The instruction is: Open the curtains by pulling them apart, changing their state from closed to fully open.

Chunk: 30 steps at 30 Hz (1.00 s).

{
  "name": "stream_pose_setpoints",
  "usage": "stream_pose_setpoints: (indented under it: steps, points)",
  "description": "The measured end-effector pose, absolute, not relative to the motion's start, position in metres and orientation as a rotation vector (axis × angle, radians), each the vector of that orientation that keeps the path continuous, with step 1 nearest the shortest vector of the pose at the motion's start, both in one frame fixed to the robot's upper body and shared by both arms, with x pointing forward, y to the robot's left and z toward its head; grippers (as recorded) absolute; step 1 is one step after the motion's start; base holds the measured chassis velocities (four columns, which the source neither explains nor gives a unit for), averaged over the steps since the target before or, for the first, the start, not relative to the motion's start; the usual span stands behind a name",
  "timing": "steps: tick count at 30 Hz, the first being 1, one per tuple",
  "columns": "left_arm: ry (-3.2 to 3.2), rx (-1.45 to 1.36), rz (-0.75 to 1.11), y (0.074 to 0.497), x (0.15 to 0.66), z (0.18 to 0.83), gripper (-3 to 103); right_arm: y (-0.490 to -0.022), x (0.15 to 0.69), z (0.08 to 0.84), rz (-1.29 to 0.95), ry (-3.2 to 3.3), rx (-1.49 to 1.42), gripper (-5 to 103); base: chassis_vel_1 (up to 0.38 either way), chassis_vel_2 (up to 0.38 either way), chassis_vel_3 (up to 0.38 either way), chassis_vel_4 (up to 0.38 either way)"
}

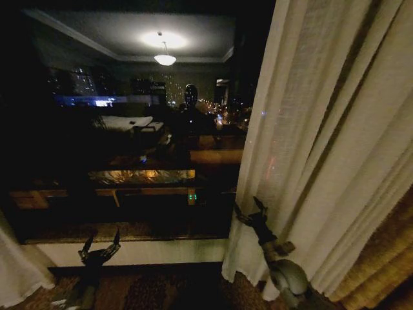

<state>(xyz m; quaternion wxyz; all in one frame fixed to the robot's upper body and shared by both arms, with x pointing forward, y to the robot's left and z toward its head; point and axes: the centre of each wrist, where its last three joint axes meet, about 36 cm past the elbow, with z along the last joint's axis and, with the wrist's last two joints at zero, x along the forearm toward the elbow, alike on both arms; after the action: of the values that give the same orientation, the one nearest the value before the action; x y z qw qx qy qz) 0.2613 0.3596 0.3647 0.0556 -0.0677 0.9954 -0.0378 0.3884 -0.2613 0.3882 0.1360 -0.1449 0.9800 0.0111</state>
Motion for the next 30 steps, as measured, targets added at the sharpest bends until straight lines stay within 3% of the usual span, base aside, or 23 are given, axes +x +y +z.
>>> stream_pose_setpoints:
  steps: [11,23,30]
  points:
    - [3.021,-0.206,-0.115,0.36,0.261,0.365,100,-0.271,0.417,0.376,-0.039,2.891,-0.282,100,0.0,0.0,0.0,0.0]
    - [3.021,-0.206,-0.115,0.36,0.261,0.365,100,-0.32,0.413,0.367,-0.033,2.922,-0.109,100,0.0,0.0,0.0,0.0]
    - [3.021,-0.206,-0.115,0.36,0.261,0.365,100,-0.314,0.423,0.362,-0.039,2.927,-0.133,100,0.0,0.0,0.0,0.0]
